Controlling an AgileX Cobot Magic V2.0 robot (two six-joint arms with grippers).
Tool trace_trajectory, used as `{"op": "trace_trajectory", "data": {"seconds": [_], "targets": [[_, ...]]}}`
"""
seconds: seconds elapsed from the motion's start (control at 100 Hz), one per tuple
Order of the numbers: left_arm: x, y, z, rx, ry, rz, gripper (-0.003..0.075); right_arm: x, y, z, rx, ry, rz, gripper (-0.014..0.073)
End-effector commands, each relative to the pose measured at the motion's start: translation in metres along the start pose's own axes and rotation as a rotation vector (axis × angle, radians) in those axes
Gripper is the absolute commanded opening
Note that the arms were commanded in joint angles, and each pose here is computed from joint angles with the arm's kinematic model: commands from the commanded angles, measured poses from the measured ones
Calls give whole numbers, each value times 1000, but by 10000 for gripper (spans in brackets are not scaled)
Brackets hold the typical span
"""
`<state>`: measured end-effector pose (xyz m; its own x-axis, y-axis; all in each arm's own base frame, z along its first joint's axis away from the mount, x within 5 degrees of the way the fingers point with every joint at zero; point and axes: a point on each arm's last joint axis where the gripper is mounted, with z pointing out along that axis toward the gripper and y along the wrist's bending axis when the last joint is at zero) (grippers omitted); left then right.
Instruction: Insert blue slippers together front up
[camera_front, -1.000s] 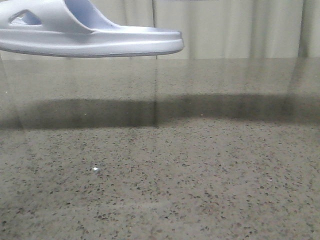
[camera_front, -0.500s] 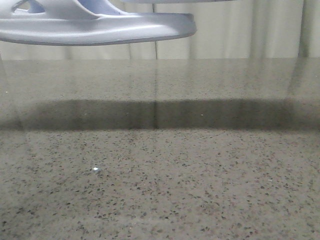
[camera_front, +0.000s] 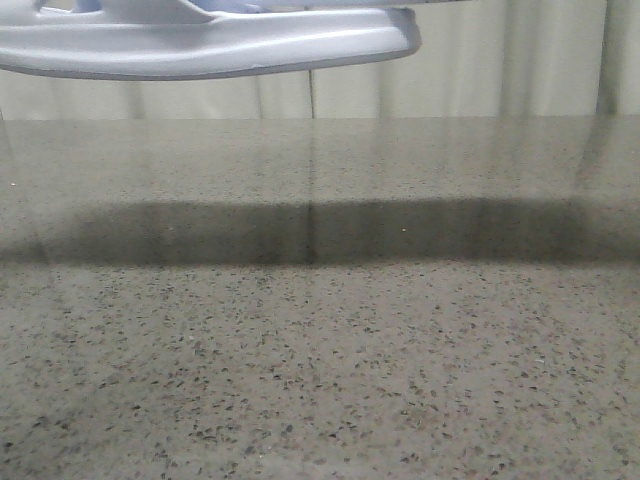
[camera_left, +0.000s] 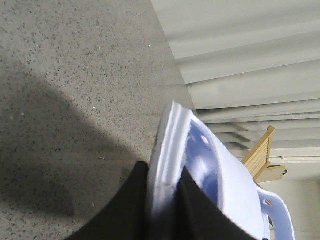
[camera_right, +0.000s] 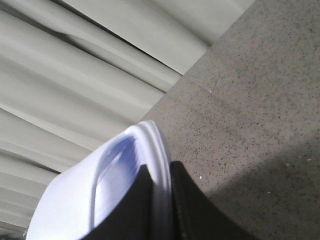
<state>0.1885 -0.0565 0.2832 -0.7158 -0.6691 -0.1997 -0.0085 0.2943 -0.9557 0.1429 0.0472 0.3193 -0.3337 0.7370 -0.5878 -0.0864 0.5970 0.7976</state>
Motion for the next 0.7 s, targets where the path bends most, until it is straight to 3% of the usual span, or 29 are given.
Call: {"op": "trace_trajectory", "data": {"seconds": [0.0, 0.69], "targets": [[0, -18, -3, 102, -1, -23, 16, -10, 14, 2, -66, -61, 7, -107], [0, -21, -3, 136, 1, -16, 16, 12, 15, 41, -80, 0, 22, -107]]}}
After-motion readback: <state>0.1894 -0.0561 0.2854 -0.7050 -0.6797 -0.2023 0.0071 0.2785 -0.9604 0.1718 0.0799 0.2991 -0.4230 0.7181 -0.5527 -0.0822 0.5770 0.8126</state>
